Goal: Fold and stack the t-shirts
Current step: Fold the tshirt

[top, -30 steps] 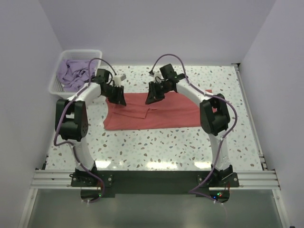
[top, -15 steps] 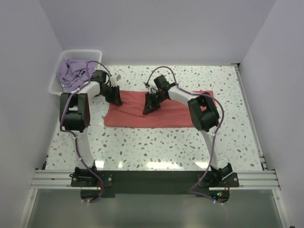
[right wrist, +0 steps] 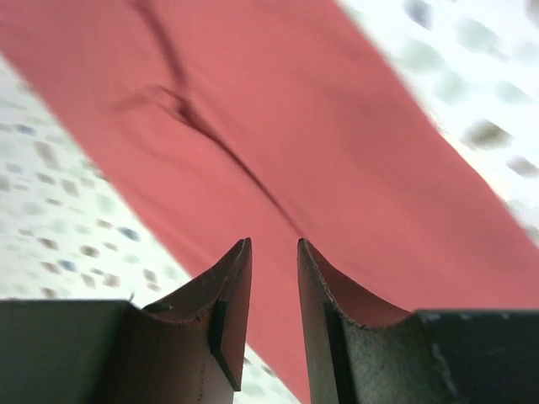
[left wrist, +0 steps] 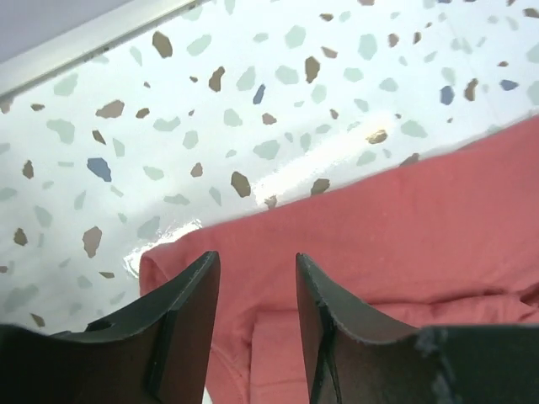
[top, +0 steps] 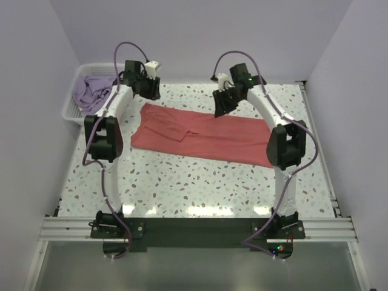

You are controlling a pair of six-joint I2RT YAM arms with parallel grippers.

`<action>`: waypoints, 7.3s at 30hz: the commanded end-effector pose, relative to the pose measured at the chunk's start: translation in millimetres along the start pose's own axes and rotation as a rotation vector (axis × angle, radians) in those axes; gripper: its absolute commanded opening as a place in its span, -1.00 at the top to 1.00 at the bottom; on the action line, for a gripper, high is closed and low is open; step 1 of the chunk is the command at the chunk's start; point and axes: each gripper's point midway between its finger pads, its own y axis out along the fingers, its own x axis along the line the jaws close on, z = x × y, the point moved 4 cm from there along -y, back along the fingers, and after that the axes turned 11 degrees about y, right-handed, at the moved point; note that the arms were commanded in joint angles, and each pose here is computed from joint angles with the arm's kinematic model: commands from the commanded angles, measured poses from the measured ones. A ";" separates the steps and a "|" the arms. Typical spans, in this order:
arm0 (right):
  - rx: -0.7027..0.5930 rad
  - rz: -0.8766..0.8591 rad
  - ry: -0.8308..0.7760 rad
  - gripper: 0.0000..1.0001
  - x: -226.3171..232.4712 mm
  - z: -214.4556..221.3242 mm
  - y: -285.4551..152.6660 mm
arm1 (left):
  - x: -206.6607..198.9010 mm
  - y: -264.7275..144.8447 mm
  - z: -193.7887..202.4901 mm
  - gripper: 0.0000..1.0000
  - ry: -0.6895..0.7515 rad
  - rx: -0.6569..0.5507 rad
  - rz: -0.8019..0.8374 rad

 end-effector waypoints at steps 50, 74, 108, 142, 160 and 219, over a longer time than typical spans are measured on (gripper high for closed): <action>0.378 0.238 -0.317 1.00 -3.5 153.9 -50.4 | -81.5 -28.2 -76.1 1.00 0.168 -0.145 0.037; 0.557 -0.124 -0.203 0.50 33.0 180.8 -64.1 | -132.1 16.1 73.8 1.00 0.054 0.211 0.201; 0.570 -0.042 -0.195 1.00 61.2 229.6 -22.6 | -102.7 28.6 93.1 1.00 0.027 0.288 0.163; 0.316 -0.108 -0.384 -0.27 61.5 208.8 -31.8 | -100.3 32.5 107.3 1.00 0.067 0.340 0.179; 0.382 -0.175 -0.422 -0.05 46.1 225.7 8.4 | -97.9 33.2 112.9 1.00 0.064 0.353 0.185; 0.870 -0.118 -0.148 0.84 24.9 286.2 -41.4 | -88.0 36.4 128.9 1.00 0.075 0.393 0.161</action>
